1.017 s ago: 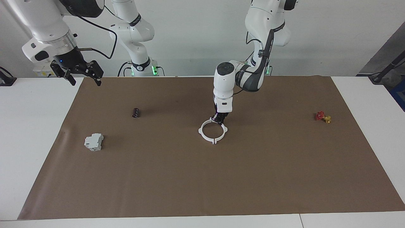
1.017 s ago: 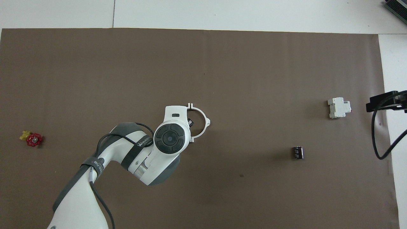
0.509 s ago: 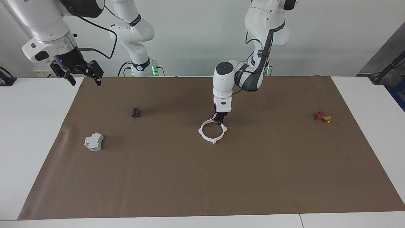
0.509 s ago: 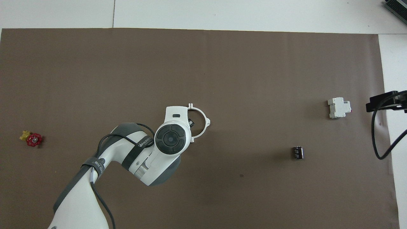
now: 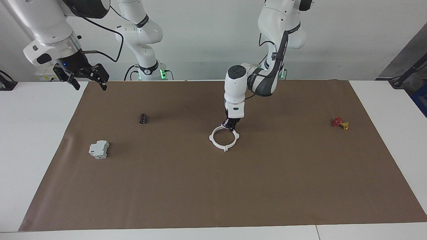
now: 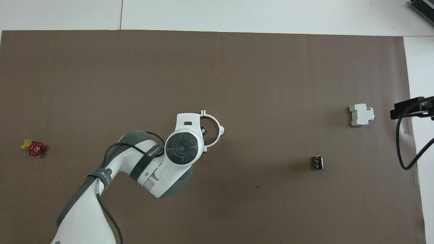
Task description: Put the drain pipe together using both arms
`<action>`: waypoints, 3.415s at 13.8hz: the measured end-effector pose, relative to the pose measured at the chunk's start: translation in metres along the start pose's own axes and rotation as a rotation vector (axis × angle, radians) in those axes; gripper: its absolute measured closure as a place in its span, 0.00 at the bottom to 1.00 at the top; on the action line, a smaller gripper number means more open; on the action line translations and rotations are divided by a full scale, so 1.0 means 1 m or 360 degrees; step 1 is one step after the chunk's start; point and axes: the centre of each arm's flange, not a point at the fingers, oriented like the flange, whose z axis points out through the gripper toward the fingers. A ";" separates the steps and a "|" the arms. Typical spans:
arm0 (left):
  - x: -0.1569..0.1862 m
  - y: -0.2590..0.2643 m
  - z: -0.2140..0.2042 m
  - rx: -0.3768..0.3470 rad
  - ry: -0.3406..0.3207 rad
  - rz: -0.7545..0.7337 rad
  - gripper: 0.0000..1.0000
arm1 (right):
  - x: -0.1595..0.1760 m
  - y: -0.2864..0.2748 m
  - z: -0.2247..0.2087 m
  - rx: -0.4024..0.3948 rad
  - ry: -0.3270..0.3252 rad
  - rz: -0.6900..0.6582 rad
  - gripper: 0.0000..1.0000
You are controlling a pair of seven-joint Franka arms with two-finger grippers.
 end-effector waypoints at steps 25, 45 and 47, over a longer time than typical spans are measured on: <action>0.064 -0.038 -0.152 0.0162 0.0093 0.0260 0.00 | -0.004 -0.009 0.003 0.0009 -0.0058 -0.0052 0.00; 0.293 -0.280 -0.314 0.0177 -0.0049 0.1055 0.00 | -0.004 -0.009 0.003 0.0009 -0.0058 -0.0052 0.00; 0.295 -0.272 -0.294 0.0167 -0.0033 0.1072 0.00 | -0.004 -0.009 0.003 0.0009 -0.0058 -0.0052 0.00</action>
